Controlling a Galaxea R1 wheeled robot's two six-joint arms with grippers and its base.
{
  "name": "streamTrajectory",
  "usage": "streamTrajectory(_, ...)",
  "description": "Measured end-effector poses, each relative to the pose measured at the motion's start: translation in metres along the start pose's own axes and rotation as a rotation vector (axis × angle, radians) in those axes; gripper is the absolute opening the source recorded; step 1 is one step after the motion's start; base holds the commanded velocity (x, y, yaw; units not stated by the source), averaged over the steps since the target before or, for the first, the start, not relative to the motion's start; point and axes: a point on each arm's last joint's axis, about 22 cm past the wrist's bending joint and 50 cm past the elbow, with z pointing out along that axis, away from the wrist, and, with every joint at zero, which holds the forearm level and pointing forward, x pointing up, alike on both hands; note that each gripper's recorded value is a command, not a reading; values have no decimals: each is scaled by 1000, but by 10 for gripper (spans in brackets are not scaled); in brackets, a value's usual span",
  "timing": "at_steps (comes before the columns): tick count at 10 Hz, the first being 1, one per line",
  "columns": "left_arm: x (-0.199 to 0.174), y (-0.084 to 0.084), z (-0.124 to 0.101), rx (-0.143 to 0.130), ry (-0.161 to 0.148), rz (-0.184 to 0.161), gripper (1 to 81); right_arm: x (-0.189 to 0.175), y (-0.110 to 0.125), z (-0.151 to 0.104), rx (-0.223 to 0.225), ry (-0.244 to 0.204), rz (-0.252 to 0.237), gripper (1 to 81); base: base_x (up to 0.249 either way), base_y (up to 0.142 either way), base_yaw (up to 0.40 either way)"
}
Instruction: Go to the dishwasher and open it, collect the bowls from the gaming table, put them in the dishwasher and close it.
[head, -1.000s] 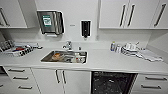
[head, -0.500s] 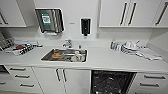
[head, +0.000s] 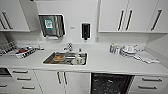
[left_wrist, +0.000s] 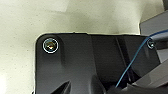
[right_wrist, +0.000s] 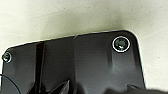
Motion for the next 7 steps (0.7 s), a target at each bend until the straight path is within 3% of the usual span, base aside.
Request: streamTrajectory(7,-6,17,-40,-1,50,22,811,-8,-12,-43,6,55,-17,811,0,0,0)
